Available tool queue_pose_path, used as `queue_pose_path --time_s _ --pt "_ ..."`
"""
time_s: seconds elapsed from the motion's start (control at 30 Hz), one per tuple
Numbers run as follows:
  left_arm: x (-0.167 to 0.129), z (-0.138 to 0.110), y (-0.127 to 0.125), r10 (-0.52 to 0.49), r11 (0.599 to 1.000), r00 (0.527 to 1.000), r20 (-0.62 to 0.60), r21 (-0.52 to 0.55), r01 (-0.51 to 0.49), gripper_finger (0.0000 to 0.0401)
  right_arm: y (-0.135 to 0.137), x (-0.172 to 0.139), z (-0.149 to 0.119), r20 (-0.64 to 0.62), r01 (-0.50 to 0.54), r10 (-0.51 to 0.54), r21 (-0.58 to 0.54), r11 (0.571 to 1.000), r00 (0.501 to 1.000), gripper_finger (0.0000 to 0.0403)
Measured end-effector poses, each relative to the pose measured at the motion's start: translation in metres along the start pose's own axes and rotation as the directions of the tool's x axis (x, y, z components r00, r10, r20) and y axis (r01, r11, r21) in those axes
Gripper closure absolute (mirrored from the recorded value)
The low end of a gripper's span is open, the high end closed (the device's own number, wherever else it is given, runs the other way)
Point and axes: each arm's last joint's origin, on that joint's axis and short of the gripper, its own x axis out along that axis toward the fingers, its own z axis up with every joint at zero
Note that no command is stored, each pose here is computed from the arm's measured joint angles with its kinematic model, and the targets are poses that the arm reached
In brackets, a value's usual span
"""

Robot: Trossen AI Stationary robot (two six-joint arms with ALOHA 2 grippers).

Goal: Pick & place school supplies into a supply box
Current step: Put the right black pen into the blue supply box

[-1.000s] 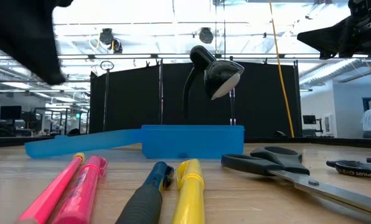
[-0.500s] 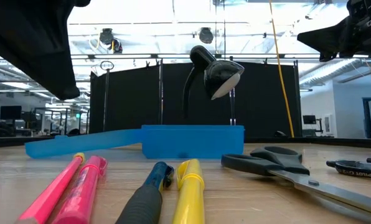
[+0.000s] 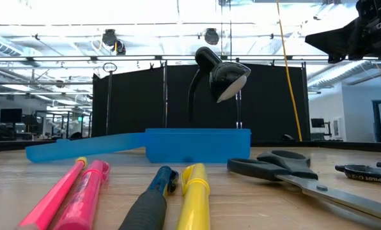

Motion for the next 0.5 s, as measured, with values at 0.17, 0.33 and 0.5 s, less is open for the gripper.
queue_pose_path --time_s 0.17,0.33,0.5 --pt "-0.015 0.014 0.032 -0.008 0.981 0.997 0.07 0.195 -0.006 0.0395 0.0 0.0 0.0 -0.005 -0.003 0.003 0.003 1.0 1.0 0.0403" --pt "-0.014 0.008 0.072 -0.019 0.959 0.996 0.082 0.282 -0.005 0.0397 0.003 0.001 0.0 0.014 -0.081 0.08 0.024 0.996 0.997 0.0403" --pt "0.003 -0.005 0.104 -0.161 0.929 0.985 0.053 0.345 0.133 0.0398 0.003 0.002 0.001 0.012 -0.083 0.082 0.08 0.993 0.997 0.0403"
